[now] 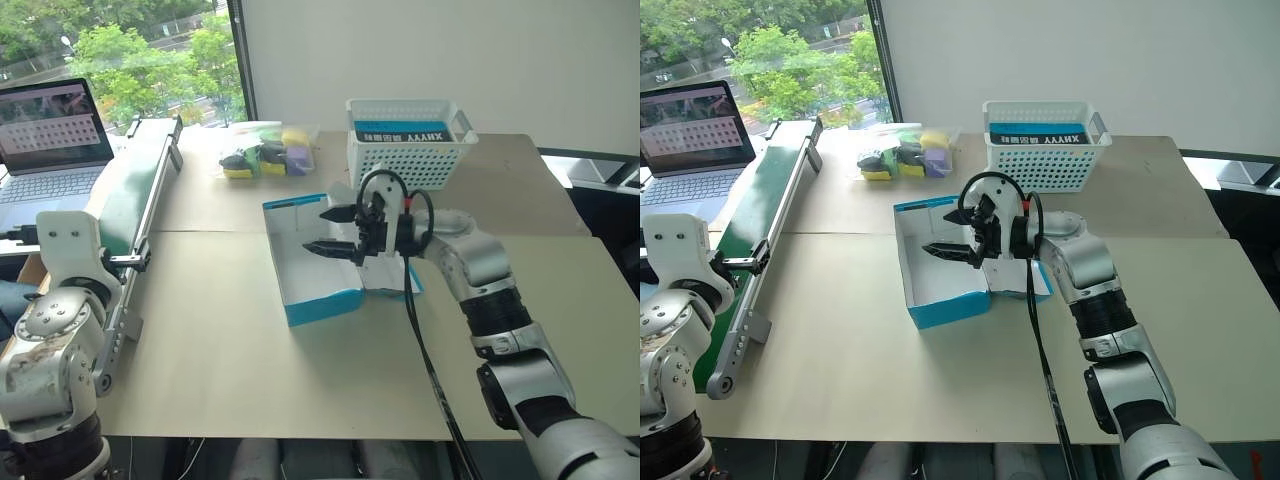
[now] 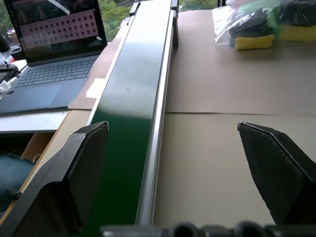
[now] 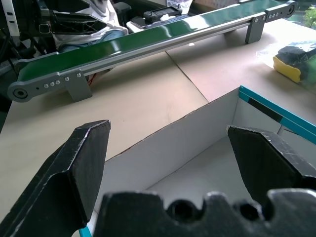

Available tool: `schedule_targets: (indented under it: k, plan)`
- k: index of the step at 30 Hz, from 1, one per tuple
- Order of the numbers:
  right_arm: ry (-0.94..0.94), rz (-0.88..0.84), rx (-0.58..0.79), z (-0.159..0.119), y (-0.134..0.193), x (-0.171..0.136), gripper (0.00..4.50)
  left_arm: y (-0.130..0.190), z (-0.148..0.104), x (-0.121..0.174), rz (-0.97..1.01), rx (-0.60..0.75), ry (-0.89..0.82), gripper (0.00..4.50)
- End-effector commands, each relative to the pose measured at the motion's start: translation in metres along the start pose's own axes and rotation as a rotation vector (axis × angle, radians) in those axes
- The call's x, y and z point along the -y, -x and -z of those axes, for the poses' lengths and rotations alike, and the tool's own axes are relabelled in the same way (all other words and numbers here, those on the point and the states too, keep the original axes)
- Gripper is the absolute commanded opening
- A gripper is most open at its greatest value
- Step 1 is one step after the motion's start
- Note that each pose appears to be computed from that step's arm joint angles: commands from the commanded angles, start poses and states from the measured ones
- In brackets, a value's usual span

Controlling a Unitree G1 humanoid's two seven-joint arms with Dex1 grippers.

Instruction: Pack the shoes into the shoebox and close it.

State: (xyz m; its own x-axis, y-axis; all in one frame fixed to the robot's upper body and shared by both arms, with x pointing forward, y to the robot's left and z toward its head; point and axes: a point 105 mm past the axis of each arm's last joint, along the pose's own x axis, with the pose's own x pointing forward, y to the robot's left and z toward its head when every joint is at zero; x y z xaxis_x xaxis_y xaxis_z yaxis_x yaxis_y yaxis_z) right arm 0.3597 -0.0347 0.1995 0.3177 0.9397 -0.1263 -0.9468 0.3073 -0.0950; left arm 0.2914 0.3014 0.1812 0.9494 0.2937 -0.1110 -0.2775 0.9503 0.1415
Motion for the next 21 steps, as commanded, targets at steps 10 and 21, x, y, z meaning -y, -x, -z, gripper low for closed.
schedule_targets:
  k: [10, 21]
  plan:
    - [0.097, 0.194, 0.123, -0.037, 0.003, 0.014, 4.46, -0.018, -0.015, 0.012, -0.033, 0.052, -0.064, 4.50]
    - [0.051, 0.142, 0.172, -0.041, 0.005, 0.006, 4.46, -0.020, -0.031, 0.020, 0.067, 0.120, -0.010, 4.50]
